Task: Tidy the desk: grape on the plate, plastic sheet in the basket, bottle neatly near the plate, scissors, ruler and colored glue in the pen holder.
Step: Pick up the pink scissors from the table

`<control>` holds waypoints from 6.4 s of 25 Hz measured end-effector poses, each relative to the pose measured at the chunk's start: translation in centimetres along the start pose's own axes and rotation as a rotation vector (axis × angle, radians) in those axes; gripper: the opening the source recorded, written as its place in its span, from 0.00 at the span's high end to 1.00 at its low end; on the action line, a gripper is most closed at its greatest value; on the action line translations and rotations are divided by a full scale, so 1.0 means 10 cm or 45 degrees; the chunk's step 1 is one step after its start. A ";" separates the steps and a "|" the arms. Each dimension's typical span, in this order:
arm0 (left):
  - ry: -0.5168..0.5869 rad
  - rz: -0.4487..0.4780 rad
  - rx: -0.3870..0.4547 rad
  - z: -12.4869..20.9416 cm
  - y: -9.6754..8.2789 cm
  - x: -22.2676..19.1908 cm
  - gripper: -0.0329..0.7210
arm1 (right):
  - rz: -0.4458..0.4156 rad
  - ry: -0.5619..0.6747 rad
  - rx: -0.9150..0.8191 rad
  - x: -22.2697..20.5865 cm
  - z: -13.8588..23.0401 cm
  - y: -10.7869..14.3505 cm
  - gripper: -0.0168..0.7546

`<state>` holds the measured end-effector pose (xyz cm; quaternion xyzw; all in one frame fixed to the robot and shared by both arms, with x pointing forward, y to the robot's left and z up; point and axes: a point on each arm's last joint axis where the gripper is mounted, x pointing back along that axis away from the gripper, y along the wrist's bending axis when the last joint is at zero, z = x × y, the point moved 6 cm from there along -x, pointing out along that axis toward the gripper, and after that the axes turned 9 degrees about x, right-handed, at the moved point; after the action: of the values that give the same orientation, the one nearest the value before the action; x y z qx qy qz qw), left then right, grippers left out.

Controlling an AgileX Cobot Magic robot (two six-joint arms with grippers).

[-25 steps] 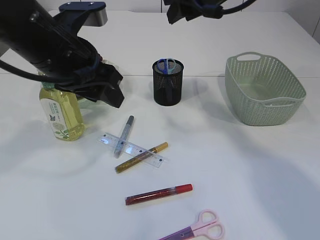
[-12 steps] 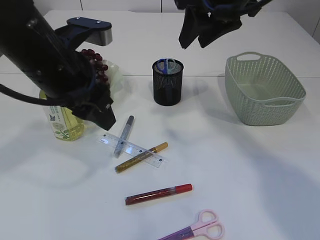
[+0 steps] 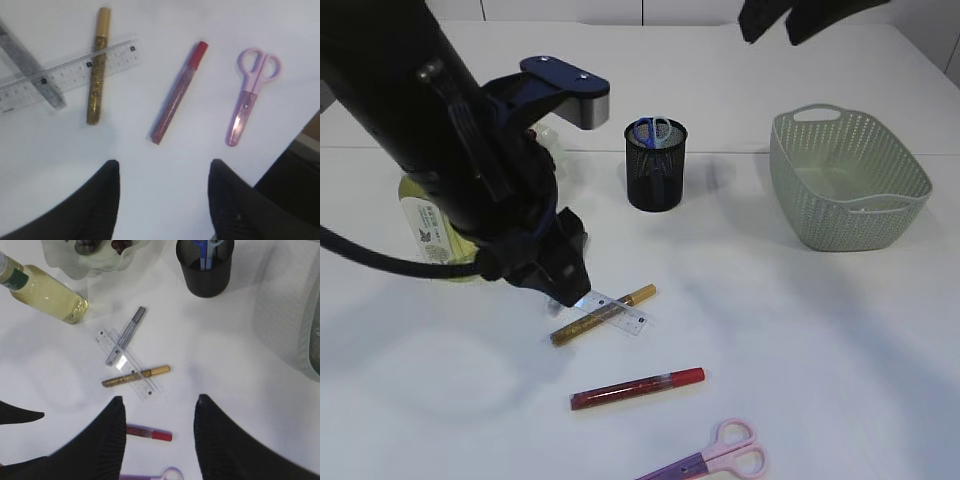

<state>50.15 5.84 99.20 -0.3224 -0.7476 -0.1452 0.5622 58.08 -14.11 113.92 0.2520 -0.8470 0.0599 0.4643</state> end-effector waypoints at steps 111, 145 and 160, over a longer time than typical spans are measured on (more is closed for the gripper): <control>0.432 -0.095 -0.374 0.16 -1.03 -1.97 0.73 | 0.066 -0.038 -0.109 0.93 2.10 0.22 0.51; 0.485 -0.031 -0.002 0.04 -0.86 -1.88 0.74 | 0.066 -0.038 -0.107 0.93 2.10 0.22 0.51; 0.429 -0.031 0.081 -0.06 -0.85 -1.70 0.74 | 0.066 -0.038 -0.107 0.93 2.10 0.22 0.51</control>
<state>47.84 -6.31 84.78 -0.2665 -0.6509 -0.1801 0.6877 36.99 -22.69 110.01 0.2113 -0.8617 0.0327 0.4602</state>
